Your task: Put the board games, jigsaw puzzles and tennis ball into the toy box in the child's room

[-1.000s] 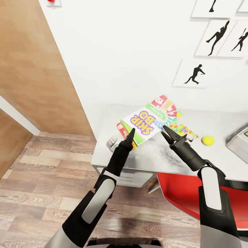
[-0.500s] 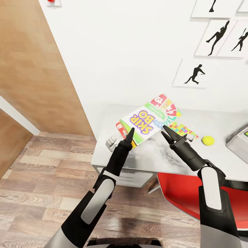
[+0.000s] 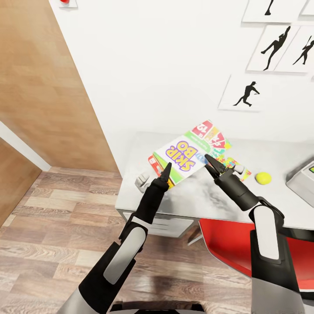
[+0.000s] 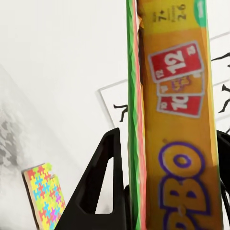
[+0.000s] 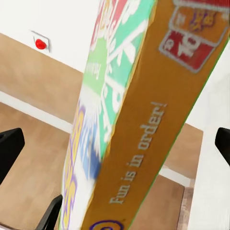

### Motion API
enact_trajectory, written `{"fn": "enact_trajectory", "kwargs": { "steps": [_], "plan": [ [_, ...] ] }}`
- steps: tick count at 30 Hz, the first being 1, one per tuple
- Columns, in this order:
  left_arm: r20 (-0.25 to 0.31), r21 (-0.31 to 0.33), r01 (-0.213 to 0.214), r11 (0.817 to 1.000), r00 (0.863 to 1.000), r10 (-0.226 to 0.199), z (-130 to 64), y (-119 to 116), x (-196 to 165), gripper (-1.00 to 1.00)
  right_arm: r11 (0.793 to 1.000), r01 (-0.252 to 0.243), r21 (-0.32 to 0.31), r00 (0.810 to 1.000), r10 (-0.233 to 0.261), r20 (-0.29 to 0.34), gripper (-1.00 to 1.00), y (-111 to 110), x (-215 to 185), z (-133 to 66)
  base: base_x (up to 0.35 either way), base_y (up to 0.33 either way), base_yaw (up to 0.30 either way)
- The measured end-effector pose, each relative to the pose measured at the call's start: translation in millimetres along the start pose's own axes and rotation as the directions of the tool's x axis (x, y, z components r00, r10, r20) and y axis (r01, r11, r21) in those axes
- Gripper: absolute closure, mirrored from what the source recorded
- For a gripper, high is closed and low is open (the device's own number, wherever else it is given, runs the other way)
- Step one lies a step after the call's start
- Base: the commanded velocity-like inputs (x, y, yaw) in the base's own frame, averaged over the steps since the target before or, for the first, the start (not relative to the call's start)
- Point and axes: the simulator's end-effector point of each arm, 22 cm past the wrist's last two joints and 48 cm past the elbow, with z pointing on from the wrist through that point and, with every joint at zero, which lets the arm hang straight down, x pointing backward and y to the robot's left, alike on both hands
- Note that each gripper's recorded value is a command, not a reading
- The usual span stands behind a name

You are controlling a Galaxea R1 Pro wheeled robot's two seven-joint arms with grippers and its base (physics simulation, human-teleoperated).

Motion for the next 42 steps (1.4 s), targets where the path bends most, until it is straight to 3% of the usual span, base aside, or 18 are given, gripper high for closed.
{"fn": "enact_trajectory", "kwargs": {
  "steps": [22,30,42],
  "plan": [
    [0.003,0.003,0.001,1.0,1.0,-0.001,1.0,-1.6,-1.4,1.0,1.0,0.0,0.009,1.0,0.0,-0.003,-1.0,-2.1,1.7,0.9,0.0,0.0,0.0],
    [0.011,0.024,-0.009,1.0,1.0,0.009,14.0,-11.1,-8.1,1.0,1.0,-0.002,0.011,1.0,0.002,-0.004,-1.0,-3.0,3.5,0.1,0.0,0.0,0.0],
    [0.0,0.009,-0.012,1.0,1.0,0.012,19.2,-4.8,-3.9,1.0,1.0,-0.003,-0.006,0.999,0.003,-0.032,-1.0,3.3,14.4,6.6,0.0,0.0,0.0]
  ]
}}
